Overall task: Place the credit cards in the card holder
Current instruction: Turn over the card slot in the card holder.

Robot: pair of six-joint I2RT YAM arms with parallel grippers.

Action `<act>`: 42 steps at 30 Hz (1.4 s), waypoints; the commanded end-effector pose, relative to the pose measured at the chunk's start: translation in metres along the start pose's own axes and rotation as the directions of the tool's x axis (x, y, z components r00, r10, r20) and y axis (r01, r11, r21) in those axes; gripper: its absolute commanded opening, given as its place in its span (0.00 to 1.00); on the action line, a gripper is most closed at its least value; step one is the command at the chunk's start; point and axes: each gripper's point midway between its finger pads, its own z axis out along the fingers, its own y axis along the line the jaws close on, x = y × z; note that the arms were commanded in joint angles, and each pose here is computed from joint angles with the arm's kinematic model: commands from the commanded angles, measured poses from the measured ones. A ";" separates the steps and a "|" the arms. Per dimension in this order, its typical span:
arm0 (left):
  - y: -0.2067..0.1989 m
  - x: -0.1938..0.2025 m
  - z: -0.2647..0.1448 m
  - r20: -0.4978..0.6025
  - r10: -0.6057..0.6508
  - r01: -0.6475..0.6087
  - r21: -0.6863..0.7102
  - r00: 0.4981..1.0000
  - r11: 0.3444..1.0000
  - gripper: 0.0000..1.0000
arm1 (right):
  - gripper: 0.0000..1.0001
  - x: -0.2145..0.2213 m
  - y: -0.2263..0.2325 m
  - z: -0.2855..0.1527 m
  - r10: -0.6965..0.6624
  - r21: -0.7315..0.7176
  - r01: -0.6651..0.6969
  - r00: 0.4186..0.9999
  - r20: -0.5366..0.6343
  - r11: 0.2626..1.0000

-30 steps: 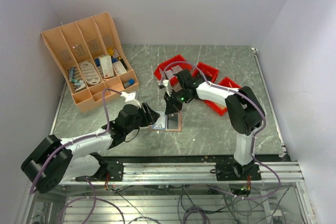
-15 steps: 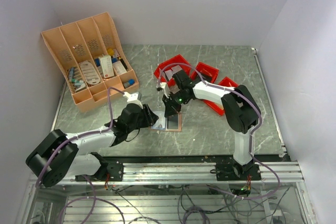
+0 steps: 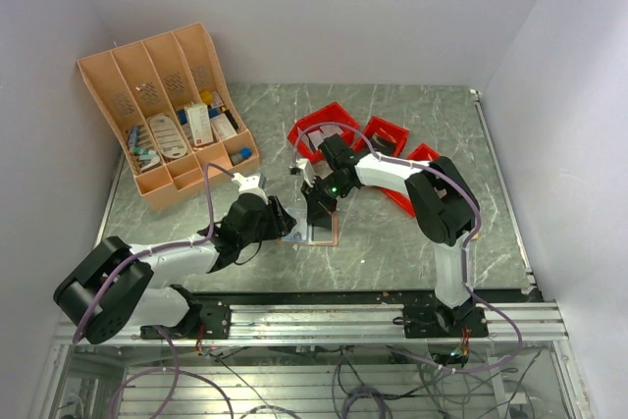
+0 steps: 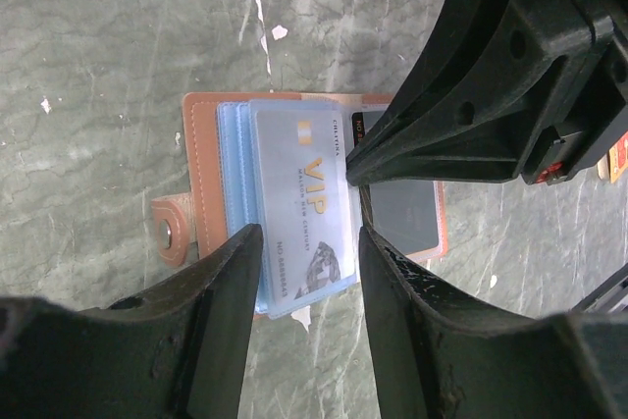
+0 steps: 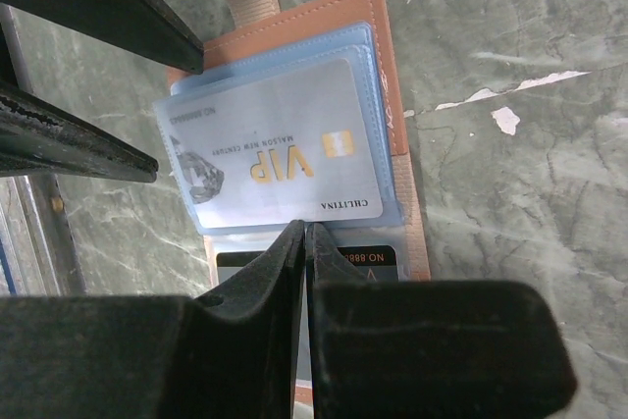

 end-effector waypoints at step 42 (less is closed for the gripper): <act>-0.051 -0.013 0.005 -0.008 -0.022 0.023 0.220 1.000 0.975 0.48 | 0.21 -0.027 0.009 -0.022 -0.041 0.005 0.041 0.998 0.052 0.999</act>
